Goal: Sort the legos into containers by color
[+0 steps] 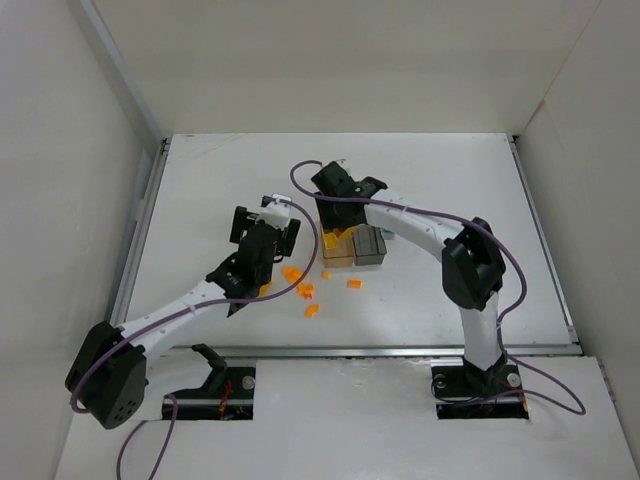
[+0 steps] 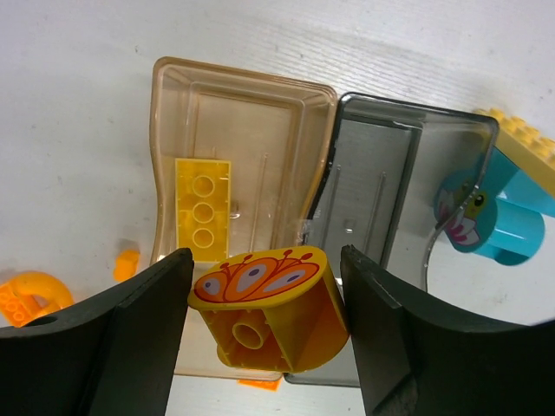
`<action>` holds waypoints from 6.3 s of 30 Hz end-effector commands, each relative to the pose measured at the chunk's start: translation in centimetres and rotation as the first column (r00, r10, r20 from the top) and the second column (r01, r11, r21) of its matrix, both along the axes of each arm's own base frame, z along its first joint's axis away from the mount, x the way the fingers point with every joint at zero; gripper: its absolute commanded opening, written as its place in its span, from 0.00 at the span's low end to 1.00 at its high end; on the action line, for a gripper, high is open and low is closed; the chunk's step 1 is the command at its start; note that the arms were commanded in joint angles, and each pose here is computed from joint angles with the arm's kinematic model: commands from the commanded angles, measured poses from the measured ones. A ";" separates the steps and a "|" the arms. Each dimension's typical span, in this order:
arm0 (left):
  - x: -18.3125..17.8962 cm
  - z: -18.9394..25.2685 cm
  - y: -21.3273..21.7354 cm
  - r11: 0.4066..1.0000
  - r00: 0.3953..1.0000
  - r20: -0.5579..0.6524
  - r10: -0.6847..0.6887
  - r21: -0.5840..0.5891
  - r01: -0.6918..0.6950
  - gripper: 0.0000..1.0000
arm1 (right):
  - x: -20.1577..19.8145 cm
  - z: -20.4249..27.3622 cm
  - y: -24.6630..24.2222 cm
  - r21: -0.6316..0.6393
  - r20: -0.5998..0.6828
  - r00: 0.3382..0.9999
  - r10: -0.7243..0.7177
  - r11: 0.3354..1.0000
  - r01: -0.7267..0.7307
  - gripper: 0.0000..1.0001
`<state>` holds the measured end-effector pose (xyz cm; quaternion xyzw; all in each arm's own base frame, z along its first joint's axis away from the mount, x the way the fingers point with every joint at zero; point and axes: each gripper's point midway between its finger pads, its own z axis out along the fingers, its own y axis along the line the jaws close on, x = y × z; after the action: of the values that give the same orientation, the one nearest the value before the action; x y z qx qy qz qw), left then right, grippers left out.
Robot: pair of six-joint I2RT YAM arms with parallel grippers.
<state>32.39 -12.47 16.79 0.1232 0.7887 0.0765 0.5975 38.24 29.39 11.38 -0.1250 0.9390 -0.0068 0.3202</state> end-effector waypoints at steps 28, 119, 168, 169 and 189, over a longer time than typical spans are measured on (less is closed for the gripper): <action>2.5 1.8 0.4 0.998 0.999 0.035 0.027 -0.049 -0.025 0.90 | 5.7 -0.3 -1.2 0.183 -0.015 0.986 -0.165 0.969 0.165 0.52; 4.5 1.9 -4.3 0.976 0.979 0.013 -0.203 -0.077 0.204 0.71 | 4.6 -1.1 -14.4 0.116 0.009 0.944 -0.329 0.938 0.325 0.03; -5.4 12.3 -22.0 0.048 -0.102 0.217 -0.971 0.591 0.805 0.34 | -13.6 14.7 -5.6 0.440 0.283 0.901 0.328 0.791 -0.426 0.00; -4.9 12.3 -21.9 0.068 -0.079 0.215 -0.973 0.599 0.798 0.32 | -13.6 14.7 -5.6 0.440 0.283 0.901 0.328 0.790 -0.426 0.00; 2.6 10.5 -18.0 0.618 0.605 0.208 -0.769 0.000 0.786 0.00 | -13.7 11.3 -8.1 0.452 0.198 0.965 0.171 0.858 -0.244 0.00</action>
<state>32.39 -32.34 25.98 0.5593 0.4820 -0.1950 0.6456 23.62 22.03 20.74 -0.1799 0.8763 0.2472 0.3724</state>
